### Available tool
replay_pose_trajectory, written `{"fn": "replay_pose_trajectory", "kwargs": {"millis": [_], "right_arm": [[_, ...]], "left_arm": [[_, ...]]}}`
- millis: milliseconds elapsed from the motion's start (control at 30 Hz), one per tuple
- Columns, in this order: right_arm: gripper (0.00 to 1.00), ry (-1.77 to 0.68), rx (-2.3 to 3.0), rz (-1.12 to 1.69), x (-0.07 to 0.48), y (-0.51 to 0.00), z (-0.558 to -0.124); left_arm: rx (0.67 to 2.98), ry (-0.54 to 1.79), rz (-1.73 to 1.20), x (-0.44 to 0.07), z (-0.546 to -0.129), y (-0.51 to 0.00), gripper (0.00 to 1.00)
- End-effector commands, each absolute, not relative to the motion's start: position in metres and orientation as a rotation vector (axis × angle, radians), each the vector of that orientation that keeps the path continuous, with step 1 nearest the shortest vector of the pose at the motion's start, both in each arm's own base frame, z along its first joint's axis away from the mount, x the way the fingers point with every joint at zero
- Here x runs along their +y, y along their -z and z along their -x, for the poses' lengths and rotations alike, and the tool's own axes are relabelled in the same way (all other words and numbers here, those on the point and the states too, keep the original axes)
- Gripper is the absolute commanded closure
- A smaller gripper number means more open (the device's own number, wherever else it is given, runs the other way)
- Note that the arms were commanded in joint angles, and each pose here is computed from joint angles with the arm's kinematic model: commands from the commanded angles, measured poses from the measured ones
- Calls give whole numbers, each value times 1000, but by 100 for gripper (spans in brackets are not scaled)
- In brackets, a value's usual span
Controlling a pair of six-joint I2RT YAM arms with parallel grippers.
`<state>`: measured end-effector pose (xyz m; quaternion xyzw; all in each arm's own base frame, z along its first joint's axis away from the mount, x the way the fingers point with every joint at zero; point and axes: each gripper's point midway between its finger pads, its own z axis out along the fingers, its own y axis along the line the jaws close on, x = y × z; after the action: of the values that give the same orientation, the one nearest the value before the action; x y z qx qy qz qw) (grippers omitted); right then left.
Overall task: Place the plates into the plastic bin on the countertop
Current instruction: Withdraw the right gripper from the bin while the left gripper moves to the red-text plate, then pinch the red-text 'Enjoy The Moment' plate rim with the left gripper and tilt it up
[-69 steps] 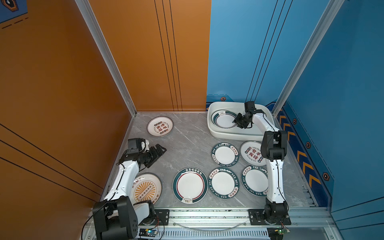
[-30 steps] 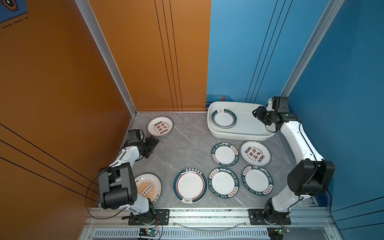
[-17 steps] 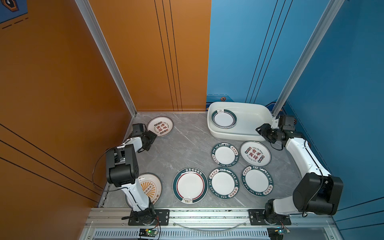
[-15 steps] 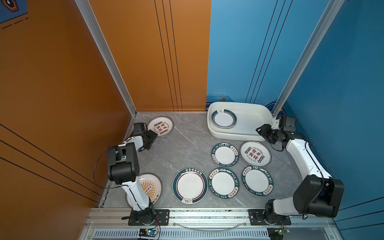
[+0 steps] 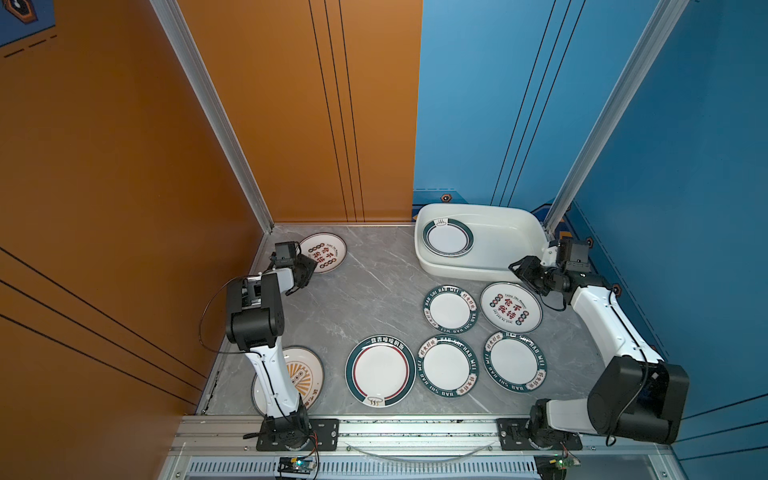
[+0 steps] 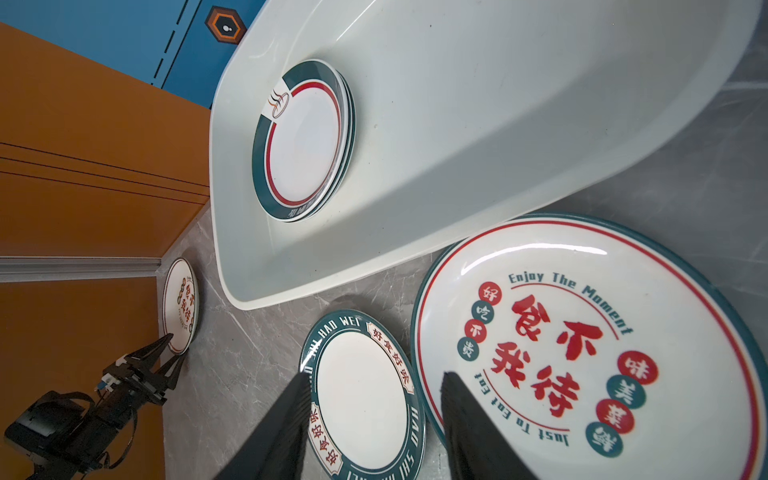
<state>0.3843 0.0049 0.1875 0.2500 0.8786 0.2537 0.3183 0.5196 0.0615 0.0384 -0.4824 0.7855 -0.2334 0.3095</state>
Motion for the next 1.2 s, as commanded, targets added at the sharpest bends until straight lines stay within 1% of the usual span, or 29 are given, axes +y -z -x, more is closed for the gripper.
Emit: {"fn": "replay_pose_trajectory", "kwargs": {"millis": [0, 133, 167, 200, 333, 500, 667, 900, 967, 1167], "right_arm": [[47, -681, 2292, -618, 7, -194, -380], [47, -695, 2300, -621, 10, -191, -379], [47, -701, 2300, -621, 11, -190, -379], [47, -706, 2301, -621, 12, -190, -379], [47, -722, 2308, -617, 17, -187, -377], [47, -745, 2313, -615, 21, -186, -374], [47, -799, 2317, -573, 34, -191, -370], [43, -973, 2339, -449, 69, -200, -370], [40, -1013, 2343, -408, 79, -203, -370], [35, -1204, 2350, -253, 124, -212, -374]], "left_arm": [[2186, 597, 1378, 51, -497, 14, 57], [2170, 647, 1354, 47, -501, 15, 71], [2169, 653, 1353, 47, -500, 16, 77], [2168, 659, 1353, 46, -500, 16, 79], [2169, 687, 1336, 43, -500, 14, 87], [2172, 711, 1293, 40, -497, 4, 93], [2166, 797, 1214, 29, -495, -19, 100], [2164, 942, 1024, 1, -481, -70, 100], [2188, 982, 985, -10, -466, -77, 100], [2227, 998, 821, -31, -423, -124, 100]]}}
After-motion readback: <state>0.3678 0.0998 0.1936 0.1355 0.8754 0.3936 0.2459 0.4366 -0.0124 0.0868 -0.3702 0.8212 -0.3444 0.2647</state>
